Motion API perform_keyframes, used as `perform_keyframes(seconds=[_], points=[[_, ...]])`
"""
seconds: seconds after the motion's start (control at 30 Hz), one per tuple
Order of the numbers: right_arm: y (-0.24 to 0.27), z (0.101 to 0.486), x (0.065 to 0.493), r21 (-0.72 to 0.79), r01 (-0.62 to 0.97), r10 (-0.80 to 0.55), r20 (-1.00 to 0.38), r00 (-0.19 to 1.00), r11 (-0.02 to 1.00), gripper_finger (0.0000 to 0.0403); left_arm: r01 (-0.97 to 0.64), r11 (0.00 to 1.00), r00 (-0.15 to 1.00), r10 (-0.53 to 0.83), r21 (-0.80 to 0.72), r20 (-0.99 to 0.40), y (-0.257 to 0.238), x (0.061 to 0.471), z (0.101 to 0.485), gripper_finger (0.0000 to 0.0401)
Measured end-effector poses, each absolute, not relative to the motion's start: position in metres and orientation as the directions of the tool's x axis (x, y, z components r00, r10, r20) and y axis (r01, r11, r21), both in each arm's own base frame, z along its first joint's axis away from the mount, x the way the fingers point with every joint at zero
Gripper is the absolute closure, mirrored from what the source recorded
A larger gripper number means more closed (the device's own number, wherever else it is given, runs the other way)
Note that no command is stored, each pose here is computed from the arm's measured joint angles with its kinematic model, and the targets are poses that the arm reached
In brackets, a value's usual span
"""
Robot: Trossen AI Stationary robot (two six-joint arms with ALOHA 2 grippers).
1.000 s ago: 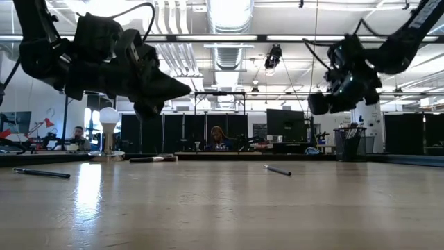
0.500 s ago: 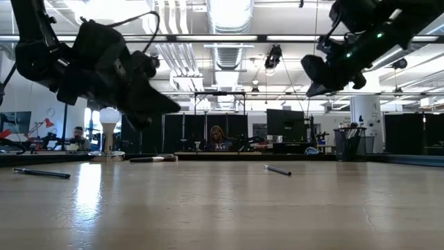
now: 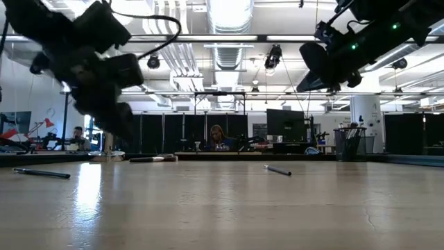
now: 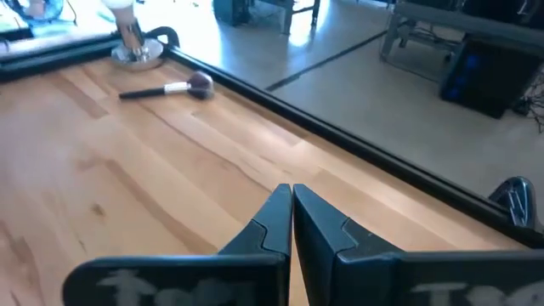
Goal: Put items in baskets/containers
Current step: Put the foundation brush into the mesh organizer
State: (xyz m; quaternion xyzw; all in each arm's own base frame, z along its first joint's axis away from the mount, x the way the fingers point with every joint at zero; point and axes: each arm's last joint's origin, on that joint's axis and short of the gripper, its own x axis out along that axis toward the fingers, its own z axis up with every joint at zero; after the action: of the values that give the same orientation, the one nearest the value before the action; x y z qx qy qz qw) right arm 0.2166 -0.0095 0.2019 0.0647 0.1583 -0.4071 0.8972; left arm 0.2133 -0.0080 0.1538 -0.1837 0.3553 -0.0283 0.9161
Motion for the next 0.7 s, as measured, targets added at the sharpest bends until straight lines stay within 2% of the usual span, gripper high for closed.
perform_keyframes(seconds=[0.23,0.37,0.47,0.6,0.7], points=[[-0.008,0.193,0.222,-0.042,0.741,-0.702,-0.362,0.614,0.67,0.0394,-0.045,0.974,0.444,-0.178,-0.22,-0.878,-0.045,0.189,0.176,0.0284],[-0.006,0.188,0.225,-0.057,0.736,-0.698,-0.373,0.611,0.675,0.0394,-0.071,0.989,0.273,-0.103,-0.127,-0.956,-0.058,0.17,0.178,0.0282],[-0.004,0.185,0.226,-0.066,0.728,-0.692,-0.379,0.615,0.683,0.0394,-0.103,0.993,0.219,-0.041,-0.065,-0.975,-0.061,0.161,0.172,0.0282],[0.001,0.184,0.227,-0.065,0.711,-0.677,-0.378,0.632,0.7,0.0394,-0.199,0.979,0.232,0.011,-0.036,-0.973,-0.058,0.161,0.17,0.0282],[0.005,0.185,0.227,-0.067,0.696,-0.664,-0.375,0.646,0.715,0.0394,-0.265,0.964,0.185,0.044,-0.007,-0.982,-0.054,0.154,0.162,0.0282]])
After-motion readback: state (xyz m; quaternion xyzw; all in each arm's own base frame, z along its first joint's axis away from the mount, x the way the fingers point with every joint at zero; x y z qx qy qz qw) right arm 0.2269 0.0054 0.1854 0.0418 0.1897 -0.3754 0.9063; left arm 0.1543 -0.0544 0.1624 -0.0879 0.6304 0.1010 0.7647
